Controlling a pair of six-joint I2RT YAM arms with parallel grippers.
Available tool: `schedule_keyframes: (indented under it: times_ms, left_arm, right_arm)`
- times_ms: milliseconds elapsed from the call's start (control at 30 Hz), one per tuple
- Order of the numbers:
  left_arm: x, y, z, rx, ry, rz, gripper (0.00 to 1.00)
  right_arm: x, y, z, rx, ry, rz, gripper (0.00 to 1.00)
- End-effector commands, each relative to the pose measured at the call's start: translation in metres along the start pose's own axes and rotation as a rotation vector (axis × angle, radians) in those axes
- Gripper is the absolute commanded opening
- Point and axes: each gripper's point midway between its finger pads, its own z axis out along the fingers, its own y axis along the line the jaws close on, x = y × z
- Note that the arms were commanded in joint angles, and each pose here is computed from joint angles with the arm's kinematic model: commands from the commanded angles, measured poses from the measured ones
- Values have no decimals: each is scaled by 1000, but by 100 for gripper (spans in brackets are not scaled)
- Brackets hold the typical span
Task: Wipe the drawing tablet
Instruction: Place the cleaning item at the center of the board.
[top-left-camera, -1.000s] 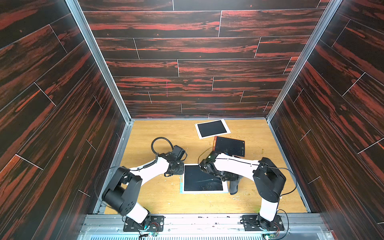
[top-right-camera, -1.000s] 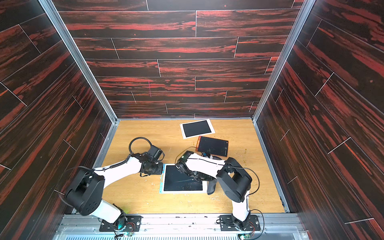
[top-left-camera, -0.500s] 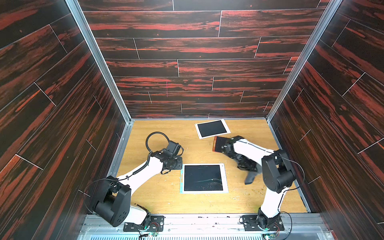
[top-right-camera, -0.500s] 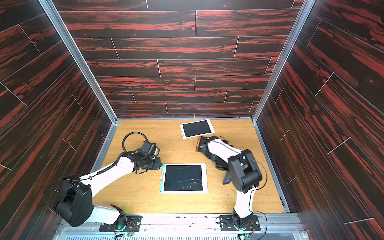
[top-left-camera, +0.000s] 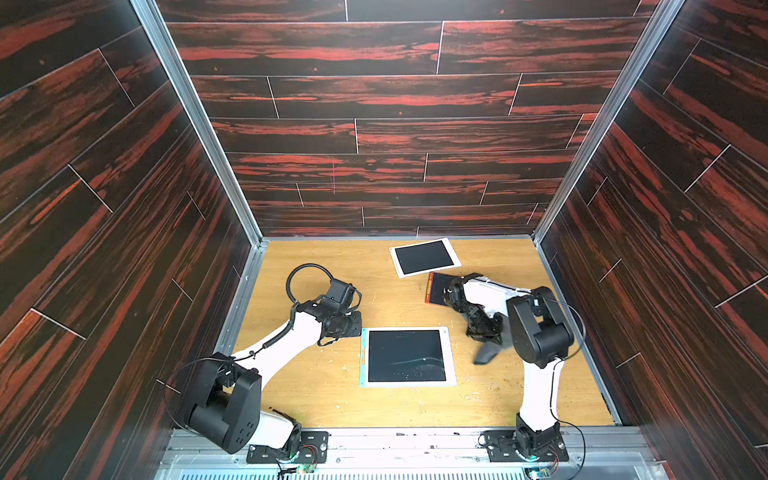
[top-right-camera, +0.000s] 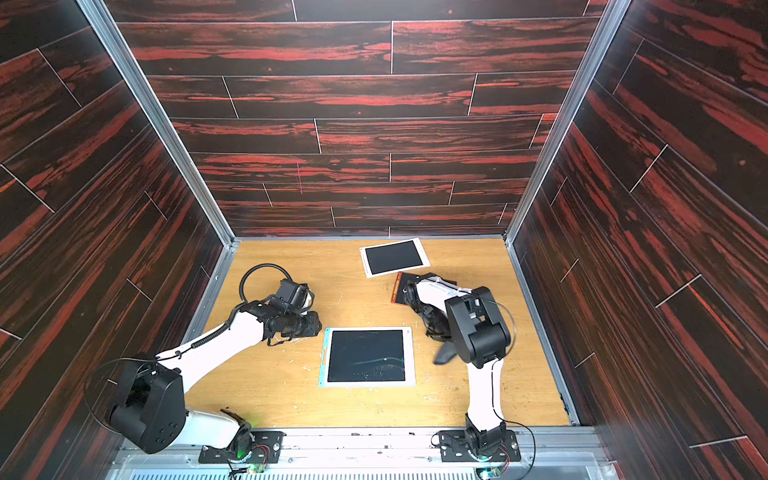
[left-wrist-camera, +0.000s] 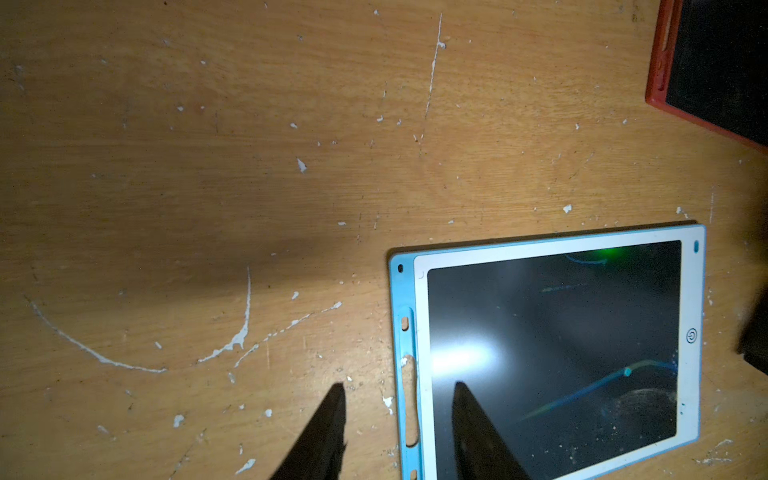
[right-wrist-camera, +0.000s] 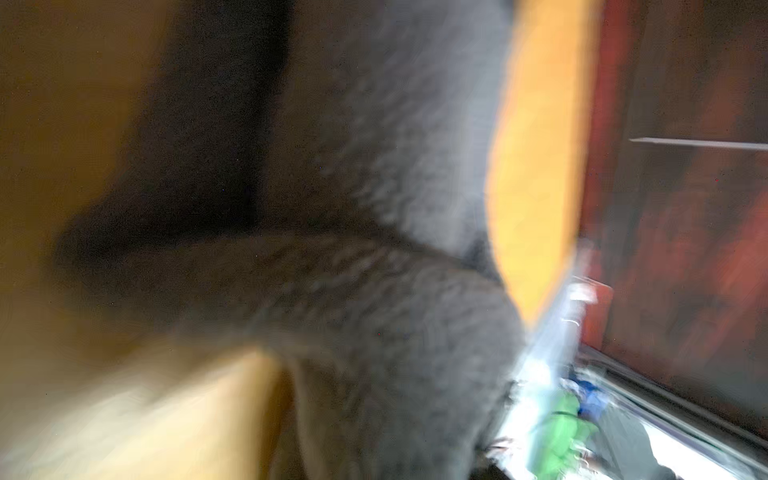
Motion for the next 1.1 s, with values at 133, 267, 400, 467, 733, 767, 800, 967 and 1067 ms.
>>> schedule_keyframes:
  times_ms: [133, 267, 400, 467, 733, 767, 800, 967, 1067]
  left_arm:
    - [2, 1, -1, 19, 10, -3, 43]
    - [1, 0, -1, 22, 10, 1, 43]
    - [1, -1, -1, 27, 14, -1, 43]
    - [2, -2, -1, 28, 17, 1, 43]
    - [2, 0, -1, 16, 20, 1, 43]
    - [2, 1, -1, 14, 22, 0, 43]
    - [2, 1, -1, 14, 24, 0, 43]
    - [0, -1, -1, 16, 26, -2, 43]
    - [0, -1, -1, 17, 28, -4, 43]
  right_arm:
    - [-27, 15, -80, -511, -210, -3, 99]
    - [-36, -20, -99, -612, -250, 100, 99]
    - [-37, -35, -97, -663, -242, 147, 99]
    - [-37, -34, -93, -683, -224, 143, 99]
    - [-16, -17, -69, -711, -162, 62, 93]
    - [-13, -16, -63, -694, -142, 48, 92]
    - [-11, -17, -58, -675, -132, 52, 93]
    - [-15, -27, -47, -759, -98, 186, 97]
    - [-20, -35, -24, -760, -23, 267, 97]
